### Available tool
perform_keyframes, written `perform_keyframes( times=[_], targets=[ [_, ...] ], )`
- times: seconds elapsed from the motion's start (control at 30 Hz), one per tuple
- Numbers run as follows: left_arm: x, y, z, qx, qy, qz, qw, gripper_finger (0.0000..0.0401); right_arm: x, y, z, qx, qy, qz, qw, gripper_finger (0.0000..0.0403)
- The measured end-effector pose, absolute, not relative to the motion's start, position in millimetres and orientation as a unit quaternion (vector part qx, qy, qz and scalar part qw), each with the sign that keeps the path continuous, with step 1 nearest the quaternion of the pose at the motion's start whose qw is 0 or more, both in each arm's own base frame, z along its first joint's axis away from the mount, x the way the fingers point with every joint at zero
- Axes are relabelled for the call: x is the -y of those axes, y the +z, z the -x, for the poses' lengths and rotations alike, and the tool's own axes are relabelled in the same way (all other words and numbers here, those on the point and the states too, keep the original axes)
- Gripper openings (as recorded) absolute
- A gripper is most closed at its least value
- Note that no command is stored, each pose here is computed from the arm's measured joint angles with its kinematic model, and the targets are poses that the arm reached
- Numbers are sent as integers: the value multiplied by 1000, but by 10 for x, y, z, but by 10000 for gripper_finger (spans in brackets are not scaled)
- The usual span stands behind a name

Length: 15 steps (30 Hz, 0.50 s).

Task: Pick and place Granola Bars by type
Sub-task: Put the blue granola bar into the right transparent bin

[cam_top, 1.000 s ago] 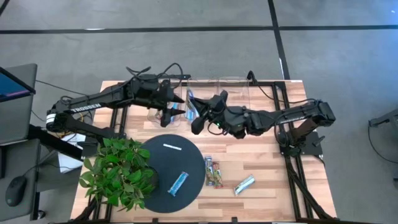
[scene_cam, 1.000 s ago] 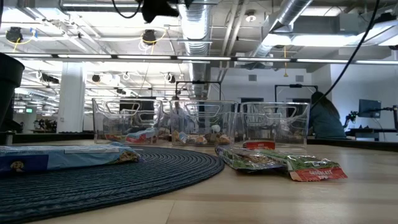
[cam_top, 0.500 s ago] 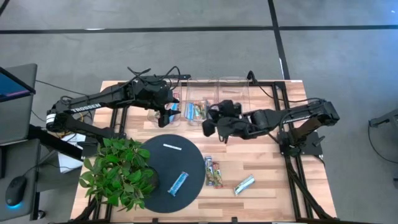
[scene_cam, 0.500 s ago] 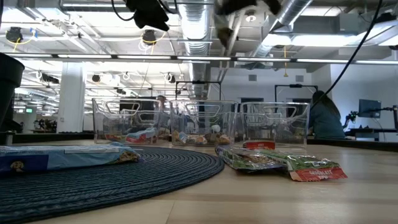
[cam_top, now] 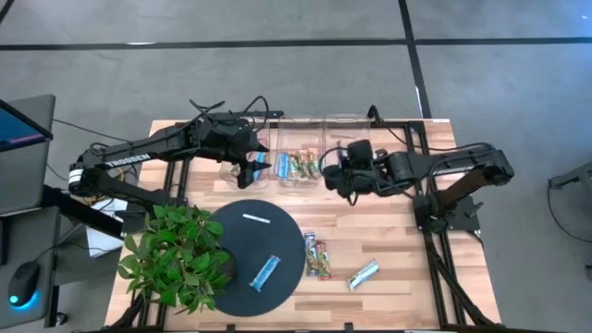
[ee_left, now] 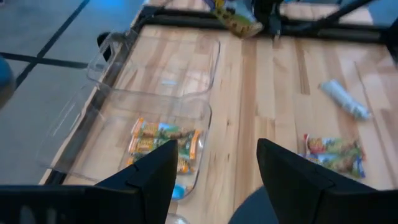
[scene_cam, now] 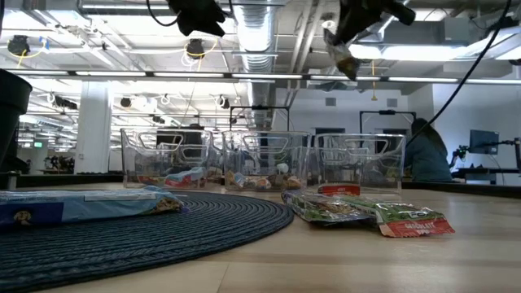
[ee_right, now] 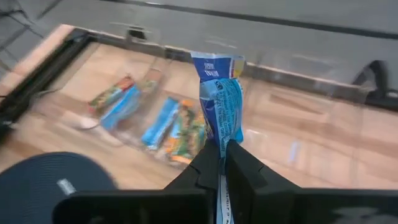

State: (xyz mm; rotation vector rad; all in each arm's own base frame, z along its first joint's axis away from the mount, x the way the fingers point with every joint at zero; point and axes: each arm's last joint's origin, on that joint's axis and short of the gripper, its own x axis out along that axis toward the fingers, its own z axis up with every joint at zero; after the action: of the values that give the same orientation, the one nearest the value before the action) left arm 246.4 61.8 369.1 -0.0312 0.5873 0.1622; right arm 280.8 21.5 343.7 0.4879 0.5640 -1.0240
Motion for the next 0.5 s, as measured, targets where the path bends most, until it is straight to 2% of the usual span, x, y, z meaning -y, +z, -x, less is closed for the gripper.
perform_keyframes(
  times=[0.23, 0.5],
  targets=[
    [-625, 3739, -2494, -258, 91, 47, 961, 215, 114, 3343, -2551, -298, -475, -242, 792, 1],
    [-631, 3781, -2516, -231, 98, 70, 965, 215, 591, 3057, -2288, -277, -401, -296, 822, 1]
  ],
)
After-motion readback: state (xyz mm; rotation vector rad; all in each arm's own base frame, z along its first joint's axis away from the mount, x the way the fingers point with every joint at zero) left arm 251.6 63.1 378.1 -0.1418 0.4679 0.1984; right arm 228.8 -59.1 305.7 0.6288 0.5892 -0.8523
